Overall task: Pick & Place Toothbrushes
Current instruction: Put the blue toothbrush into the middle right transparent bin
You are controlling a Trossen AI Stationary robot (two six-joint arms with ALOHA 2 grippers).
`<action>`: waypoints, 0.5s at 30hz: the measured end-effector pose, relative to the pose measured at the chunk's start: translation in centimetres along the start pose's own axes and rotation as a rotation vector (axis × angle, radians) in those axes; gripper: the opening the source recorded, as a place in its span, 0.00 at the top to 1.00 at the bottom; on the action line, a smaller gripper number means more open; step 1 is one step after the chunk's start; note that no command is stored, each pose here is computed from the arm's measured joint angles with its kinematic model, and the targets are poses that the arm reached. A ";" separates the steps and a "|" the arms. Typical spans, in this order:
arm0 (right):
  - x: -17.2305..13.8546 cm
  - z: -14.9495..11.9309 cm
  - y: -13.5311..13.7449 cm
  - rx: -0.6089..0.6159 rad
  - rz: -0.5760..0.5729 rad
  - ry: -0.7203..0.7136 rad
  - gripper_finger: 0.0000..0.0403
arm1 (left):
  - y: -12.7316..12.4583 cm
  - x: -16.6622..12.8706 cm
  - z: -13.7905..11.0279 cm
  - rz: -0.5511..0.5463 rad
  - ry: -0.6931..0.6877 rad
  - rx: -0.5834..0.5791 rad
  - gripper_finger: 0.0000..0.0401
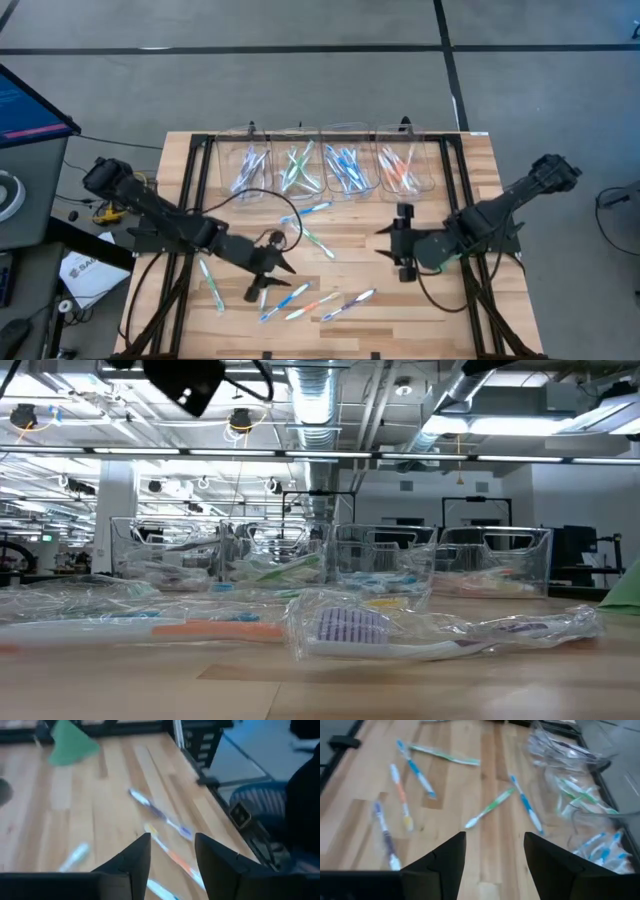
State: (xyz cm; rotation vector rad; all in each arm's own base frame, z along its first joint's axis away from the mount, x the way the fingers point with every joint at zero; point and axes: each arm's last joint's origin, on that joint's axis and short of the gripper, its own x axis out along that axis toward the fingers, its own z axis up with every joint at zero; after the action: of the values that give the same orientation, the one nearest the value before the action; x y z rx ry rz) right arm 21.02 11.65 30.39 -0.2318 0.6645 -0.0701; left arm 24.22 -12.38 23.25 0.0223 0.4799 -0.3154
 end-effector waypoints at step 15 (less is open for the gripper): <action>1.4 -1.4 5.3 0.002 0.093 0.071 0.52 | -3.9 7.0 -6.4 0.088 0.131 -0.253 0.53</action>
State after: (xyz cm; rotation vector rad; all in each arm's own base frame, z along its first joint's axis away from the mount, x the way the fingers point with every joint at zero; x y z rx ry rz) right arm 21.18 16.37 27.21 -0.1966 0.7449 0.0103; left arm 26.07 -17.50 14.53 -0.1828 0.6442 -0.1660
